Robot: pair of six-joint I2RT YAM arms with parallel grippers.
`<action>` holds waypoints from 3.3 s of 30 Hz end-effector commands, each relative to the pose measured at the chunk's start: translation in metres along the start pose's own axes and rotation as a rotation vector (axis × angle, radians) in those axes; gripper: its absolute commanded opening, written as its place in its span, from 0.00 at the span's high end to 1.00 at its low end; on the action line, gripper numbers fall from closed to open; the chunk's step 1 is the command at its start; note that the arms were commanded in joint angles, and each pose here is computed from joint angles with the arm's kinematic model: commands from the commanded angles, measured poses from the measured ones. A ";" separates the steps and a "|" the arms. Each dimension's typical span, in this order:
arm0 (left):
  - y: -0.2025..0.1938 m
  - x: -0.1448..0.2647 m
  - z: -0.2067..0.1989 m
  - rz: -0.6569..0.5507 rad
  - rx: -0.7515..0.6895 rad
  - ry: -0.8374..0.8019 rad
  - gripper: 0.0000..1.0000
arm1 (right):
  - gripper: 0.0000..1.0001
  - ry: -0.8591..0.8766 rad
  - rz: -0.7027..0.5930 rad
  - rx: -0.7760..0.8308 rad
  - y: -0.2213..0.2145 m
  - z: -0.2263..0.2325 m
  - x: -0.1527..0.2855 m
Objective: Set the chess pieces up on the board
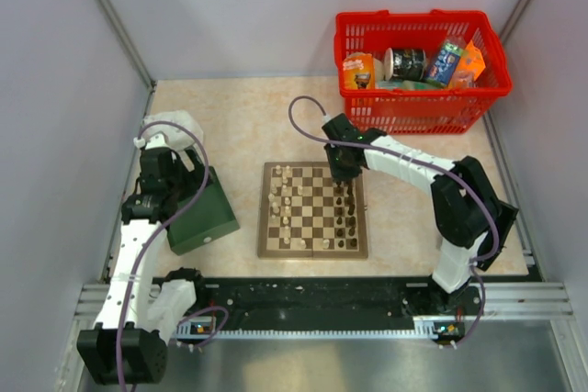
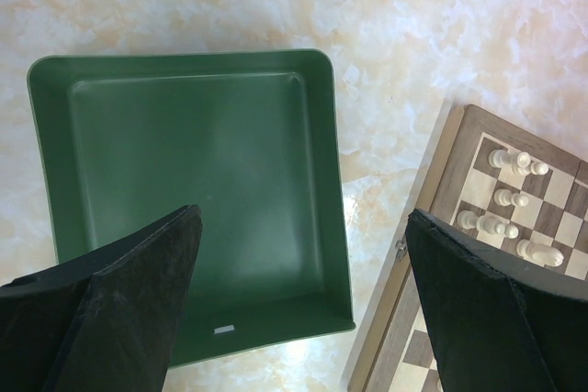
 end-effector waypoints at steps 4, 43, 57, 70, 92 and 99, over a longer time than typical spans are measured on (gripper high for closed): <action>0.003 0.003 -0.002 -0.026 -0.003 -0.012 0.02 | 0.73 0.047 -0.139 -0.012 0.031 0.001 0.039; -0.001 0.003 -0.001 -0.026 0.006 -0.037 0.02 | 0.57 0.166 -0.114 0.144 -0.011 0.082 0.067; -0.006 0.012 0.006 -0.043 0.000 0.003 0.02 | 0.59 0.196 -0.097 0.135 0.018 0.097 0.028; -0.007 0.010 0.006 -0.030 0.000 0.007 0.02 | 0.61 0.170 -0.074 0.152 0.020 0.098 0.009; -0.009 0.007 0.007 -0.017 0.004 0.015 0.02 | 0.70 0.170 -0.060 0.162 0.021 0.096 -0.001; -0.009 0.007 0.006 -0.018 0.006 0.005 0.02 | 0.70 0.174 -0.068 0.159 0.024 0.098 0.000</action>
Point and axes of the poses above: each gripper's point midway between its finger pads, its own x axis back along the fingers, its own z axis along the line the jaws close on, y = z × x, the point moved 9 cm from there along x, back along the fingers, and after that the axes turned 5 degrees about x, right-handed, at the moved point
